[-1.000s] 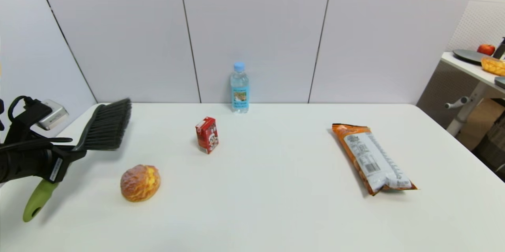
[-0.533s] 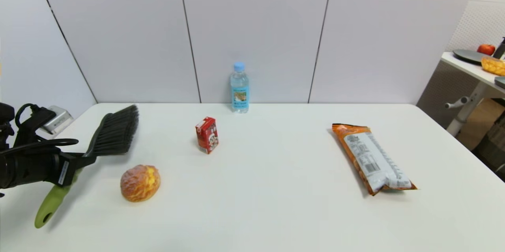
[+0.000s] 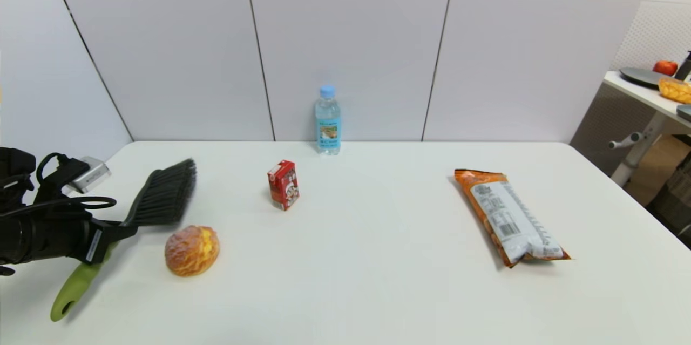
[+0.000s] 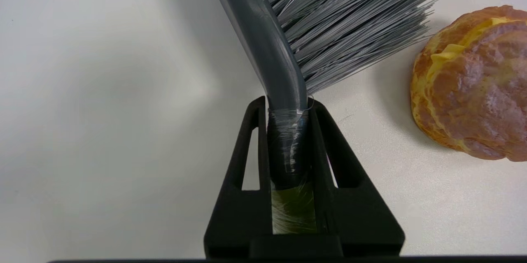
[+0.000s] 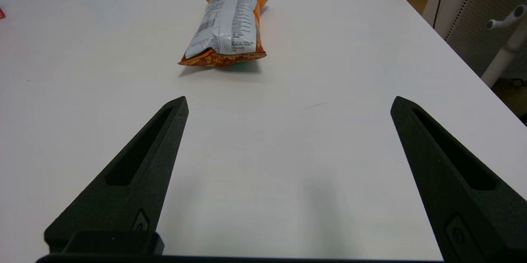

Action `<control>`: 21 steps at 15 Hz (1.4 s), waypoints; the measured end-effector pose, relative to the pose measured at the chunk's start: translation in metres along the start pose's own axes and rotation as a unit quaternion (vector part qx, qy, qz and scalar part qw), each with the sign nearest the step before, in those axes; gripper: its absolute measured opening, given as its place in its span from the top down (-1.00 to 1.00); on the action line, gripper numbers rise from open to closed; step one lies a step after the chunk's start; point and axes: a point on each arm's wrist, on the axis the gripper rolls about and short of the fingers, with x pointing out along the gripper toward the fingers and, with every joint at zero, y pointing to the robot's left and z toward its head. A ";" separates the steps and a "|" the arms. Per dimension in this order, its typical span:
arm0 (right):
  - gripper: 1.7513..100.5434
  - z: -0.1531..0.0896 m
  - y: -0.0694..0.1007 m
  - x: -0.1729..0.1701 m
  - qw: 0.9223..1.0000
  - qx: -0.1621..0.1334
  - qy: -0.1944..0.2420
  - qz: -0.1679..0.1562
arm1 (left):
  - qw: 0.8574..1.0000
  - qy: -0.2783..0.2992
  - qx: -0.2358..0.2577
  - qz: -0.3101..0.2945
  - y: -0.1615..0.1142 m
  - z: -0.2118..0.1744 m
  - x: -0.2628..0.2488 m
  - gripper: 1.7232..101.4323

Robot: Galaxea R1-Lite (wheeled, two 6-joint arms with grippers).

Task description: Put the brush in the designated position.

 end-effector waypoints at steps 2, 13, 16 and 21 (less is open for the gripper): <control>-0.93 0.000 0.000 0.000 1.000 0.000 0.000 0.000 | 1.000 0.006 -0.001 -0.004 0.001 -0.002 0.004 0.67; -0.93 0.000 0.000 0.000 1.000 0.000 0.000 0.000 | 1.000 0.002 0.002 -0.003 0.003 -0.005 0.013 0.40; -0.93 0.000 0.000 0.000 1.000 0.000 0.000 0.000 | 1.000 0.003 0.003 -0.006 0.002 -0.005 0.014 -0.02; -0.93 0.000 0.000 0.000 1.000 0.000 0.000 0.000 | 0.998 -0.046 0.035 0.020 0.005 0.026 -0.004 -0.46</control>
